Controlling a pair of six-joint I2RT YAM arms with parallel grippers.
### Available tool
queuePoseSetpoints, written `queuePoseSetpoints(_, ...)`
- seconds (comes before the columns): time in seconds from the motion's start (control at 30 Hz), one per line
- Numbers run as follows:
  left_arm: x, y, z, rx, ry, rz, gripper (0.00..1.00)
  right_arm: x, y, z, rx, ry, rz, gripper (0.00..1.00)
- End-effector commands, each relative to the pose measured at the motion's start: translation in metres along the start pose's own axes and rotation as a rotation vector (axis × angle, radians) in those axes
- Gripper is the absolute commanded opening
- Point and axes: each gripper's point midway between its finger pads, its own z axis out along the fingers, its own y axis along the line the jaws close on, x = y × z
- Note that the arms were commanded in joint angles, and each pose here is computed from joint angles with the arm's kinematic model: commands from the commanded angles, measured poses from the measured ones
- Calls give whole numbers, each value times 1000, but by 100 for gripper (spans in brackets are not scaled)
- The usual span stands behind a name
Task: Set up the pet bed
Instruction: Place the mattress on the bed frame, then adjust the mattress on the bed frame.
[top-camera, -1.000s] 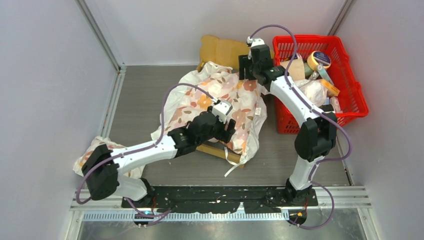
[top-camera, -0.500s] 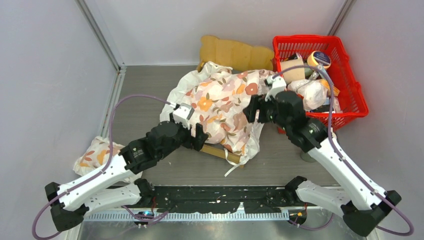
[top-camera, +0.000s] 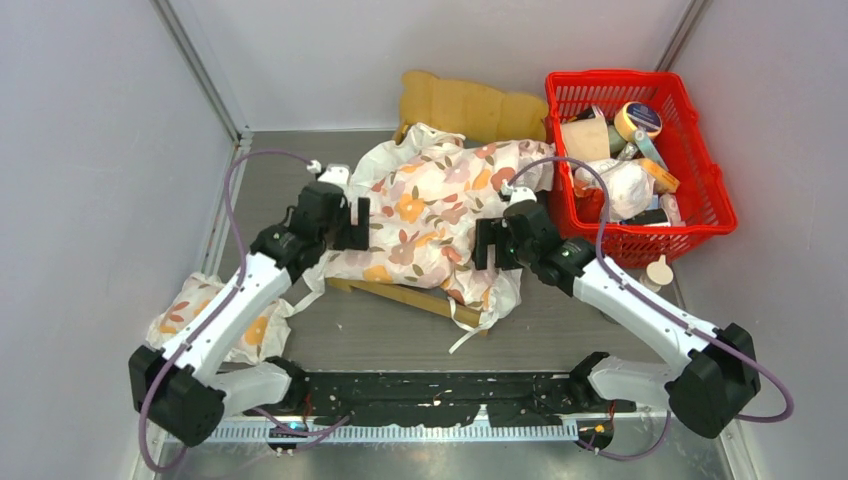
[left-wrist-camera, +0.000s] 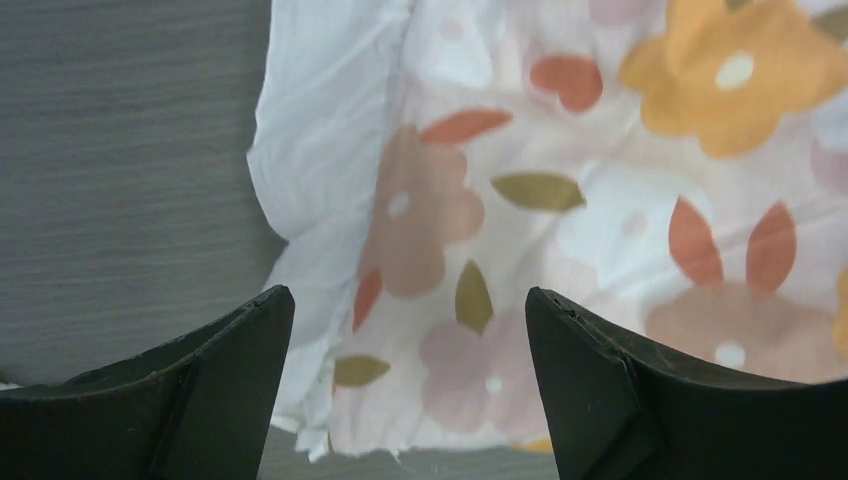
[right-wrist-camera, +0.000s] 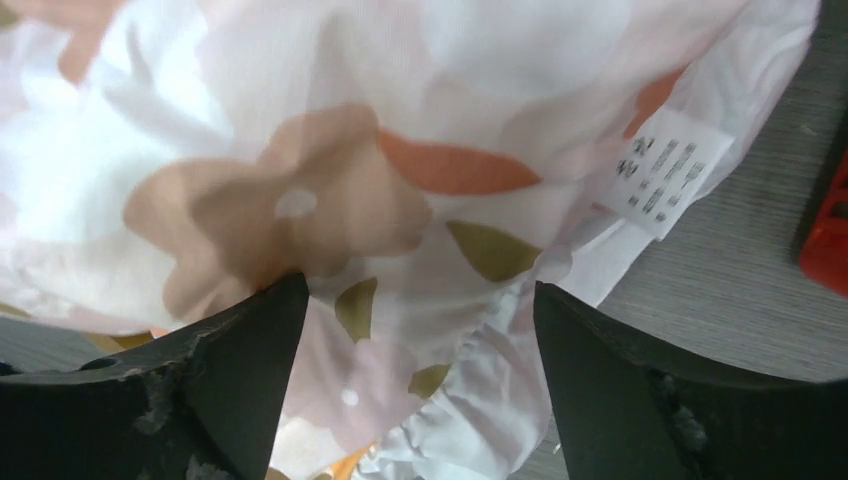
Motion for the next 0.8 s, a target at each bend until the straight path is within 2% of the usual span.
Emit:
queuePoseSetpoints(0.0, -61, -9, 16, 71, -73, 23, 89, -77, 6, -19, 67, -203, 42, 93)
queuePoseSetpoints(0.17, -101, -33, 75, 104, -51, 60, 89, -132, -6, -39, 200, -348, 92, 99)
queuePoseSetpoints(0.33, -122, -63, 130, 182, -11, 60, 88, -154, -15, -24, 282, -358, 72, 97)
queuePoseSetpoints(0.43, -125, -90, 158, 294, 9, 62, 80, -160, -21, -8, 294, -330, 55, 96)
queuePoseSetpoints(0.47, -126, -94, 165, 305, 8, 63, 75, -164, -20, -6, 280, -329, 52, 96)
queuePoseSetpoints(0.5, -125, -95, 173, 304, 6, 63, 62, -165, -23, 0, 288, -319, 53, 96)
queuePoseSetpoints(0.57, -125, -94, 181, 297, -10, 65, 28, -167, -29, 10, 307, -303, 46, 96)
queuePoseSetpoints(0.6, -127, -97, 181, 312, -22, 72, 2, -166, -33, 16, 318, -288, 42, 97)
queuePoseSetpoints(0.67, -142, -97, 174, 311, -66, 71, 0, -168, -37, 23, 324, -276, 37, 99)
queuePoseSetpoints(0.77, -181, -90, 152, 272, -215, 66, 0, -173, -41, 30, 318, -283, 29, 100)
